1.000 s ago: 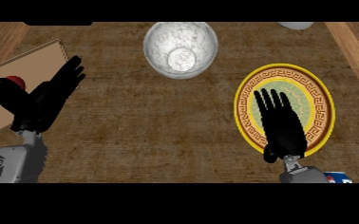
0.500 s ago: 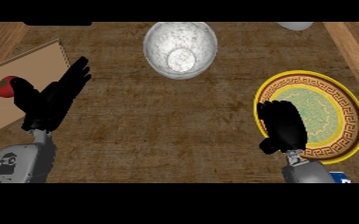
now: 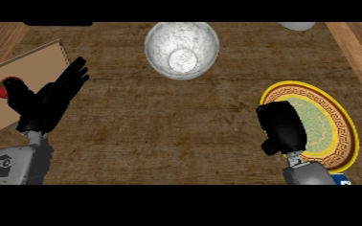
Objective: Pick the squash from the plate and place it in the bowl
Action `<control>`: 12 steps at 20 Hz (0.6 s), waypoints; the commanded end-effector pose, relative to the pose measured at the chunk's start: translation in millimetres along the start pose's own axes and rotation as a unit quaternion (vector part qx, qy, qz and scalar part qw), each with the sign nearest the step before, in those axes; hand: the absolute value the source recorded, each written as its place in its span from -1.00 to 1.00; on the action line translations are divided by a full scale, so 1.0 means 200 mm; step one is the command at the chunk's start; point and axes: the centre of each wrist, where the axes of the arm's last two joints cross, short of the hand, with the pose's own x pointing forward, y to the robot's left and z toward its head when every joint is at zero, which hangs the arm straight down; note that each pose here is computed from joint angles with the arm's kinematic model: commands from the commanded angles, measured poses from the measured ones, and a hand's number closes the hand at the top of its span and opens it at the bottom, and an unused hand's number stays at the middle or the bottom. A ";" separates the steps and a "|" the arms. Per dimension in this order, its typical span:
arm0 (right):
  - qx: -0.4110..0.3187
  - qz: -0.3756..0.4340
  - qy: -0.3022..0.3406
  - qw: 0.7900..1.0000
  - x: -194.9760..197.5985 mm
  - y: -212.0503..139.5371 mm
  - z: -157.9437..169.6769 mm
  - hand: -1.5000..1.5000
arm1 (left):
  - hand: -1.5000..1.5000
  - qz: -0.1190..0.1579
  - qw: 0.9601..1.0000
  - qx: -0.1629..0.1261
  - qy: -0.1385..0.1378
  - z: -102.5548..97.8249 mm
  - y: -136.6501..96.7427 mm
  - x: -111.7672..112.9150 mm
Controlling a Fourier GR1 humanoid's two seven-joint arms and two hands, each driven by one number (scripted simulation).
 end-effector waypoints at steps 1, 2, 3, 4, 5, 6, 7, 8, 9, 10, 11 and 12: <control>0.048 -0.059 -0.024 0.997 -0.16 -0.01 -0.08 1.00 | 0.00 -0.004 1.000 -0.007 -0.003 0.05 -0.02 -0.06; 0.057 -0.098 -0.021 0.993 -0.31 -0.03 -0.15 1.00 | 0.00 -0.001 1.000 0.002 -0.002 0.02 -0.02 -0.01; 0.093 -0.118 -0.025 0.988 -0.39 0.02 -0.16 1.00 | 0.00 -0.002 1.000 -0.007 -0.012 -0.02 0.00 0.06; 0.113 -0.147 -0.032 0.982 -0.46 -0.05 -0.20 1.00 | 0.00 -0.002 1.000 -0.016 -0.005 0.03 -0.04 -0.02; 0.130 -0.177 -0.044 0.974 -0.50 -0.05 -0.24 1.00 | 0.00 0.001 1.000 -0.015 -0.017 -0.04 -0.06 0.04; 0.128 -0.192 -0.051 0.972 -0.63 -0.11 -0.26 1.00 | 0.00 -0.004 1.000 -0.014 -0.014 -0.01 -0.09 0.01; 0.130 -0.195 -0.048 0.971 -0.67 -0.14 -0.34 1.00 | 0.00 -0.007 1.000 -0.018 -0.013 -0.04 -0.07 0.07; 0.131 -0.197 -0.059 0.970 -0.75 -0.14 -0.34 1.00 | 0.00 -0.005 1.000 -0.013 -0.010 -0.04 -0.05 0.08; 0.113 -0.197 -0.068 0.971 -0.81 -0.24 -0.39 1.00 | 0.00 -0.005 1.000 -0.005 -0.012 -0.02 -0.05 -0.02; 0.125 -0.203 -0.075 0.968 -0.79 -0.26 -0.46 1.00 | 0.00 0.002 1.000 -0.019 -0.009 0.00 -0.07 -0.01; 0.124 -0.204 -0.084 0.967 -0.91 -0.21 -0.37 1.00 | 0.00 -0.008 1.000 -0.008 -0.012 -0.02 -0.08 0.02; 0.111 -0.208 -0.096 0.967 -0.94 -0.32 -0.43 1.00 | 0.00 -0.004 1.000 -0.005 -0.010 -0.02 0.00 0.01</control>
